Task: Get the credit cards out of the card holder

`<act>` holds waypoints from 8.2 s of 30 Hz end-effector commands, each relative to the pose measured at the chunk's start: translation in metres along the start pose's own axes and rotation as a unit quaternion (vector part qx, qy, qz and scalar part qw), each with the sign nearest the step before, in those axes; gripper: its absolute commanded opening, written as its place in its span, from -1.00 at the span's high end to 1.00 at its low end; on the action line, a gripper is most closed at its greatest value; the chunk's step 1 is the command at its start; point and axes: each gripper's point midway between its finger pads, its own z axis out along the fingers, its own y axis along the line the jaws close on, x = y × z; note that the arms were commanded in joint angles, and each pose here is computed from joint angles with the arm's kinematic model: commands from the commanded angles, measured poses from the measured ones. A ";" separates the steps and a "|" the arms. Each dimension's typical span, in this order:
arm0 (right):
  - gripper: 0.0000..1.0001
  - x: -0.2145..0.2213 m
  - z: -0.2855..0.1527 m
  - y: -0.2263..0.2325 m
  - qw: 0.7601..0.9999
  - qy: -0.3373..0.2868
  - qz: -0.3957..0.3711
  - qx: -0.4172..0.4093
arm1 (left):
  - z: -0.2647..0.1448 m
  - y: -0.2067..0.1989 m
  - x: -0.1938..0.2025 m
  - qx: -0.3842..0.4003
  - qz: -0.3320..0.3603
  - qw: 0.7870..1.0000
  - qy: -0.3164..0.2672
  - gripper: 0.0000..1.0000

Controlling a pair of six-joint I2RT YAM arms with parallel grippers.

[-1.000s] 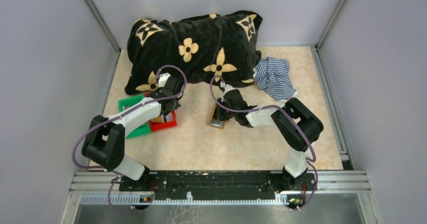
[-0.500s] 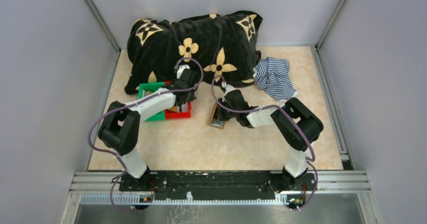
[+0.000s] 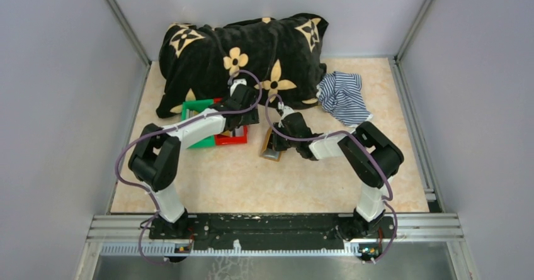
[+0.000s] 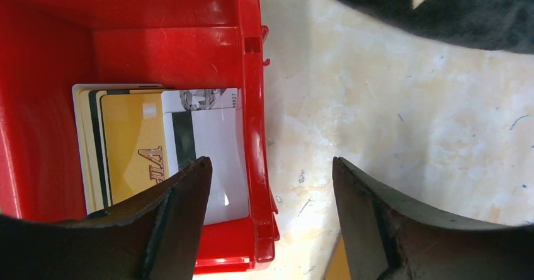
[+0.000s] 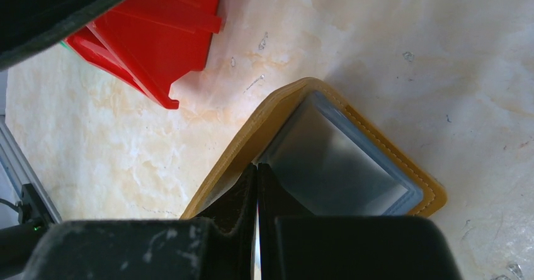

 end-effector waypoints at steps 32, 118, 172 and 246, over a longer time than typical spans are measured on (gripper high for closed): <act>1.00 0.009 -0.017 -0.020 0.999 0.019 -0.005 0.041 | -0.159 -0.134 0.033 0.367 0.053 0.922 -0.113 -0.12; 1.00 -0.012 -0.082 -0.064 0.994 -0.043 0.020 0.099 | -0.012 -0.040 0.131 0.052 0.099 0.993 0.047 -0.28; 1.00 0.031 -0.127 -0.068 0.993 -0.031 0.050 0.100 | -0.140 -0.188 0.056 0.370 0.186 0.909 -0.053 -0.35; 1.00 -0.018 -0.089 -0.067 0.994 -0.046 0.014 0.095 | -0.062 -0.107 0.145 0.342 0.036 0.928 0.146 0.04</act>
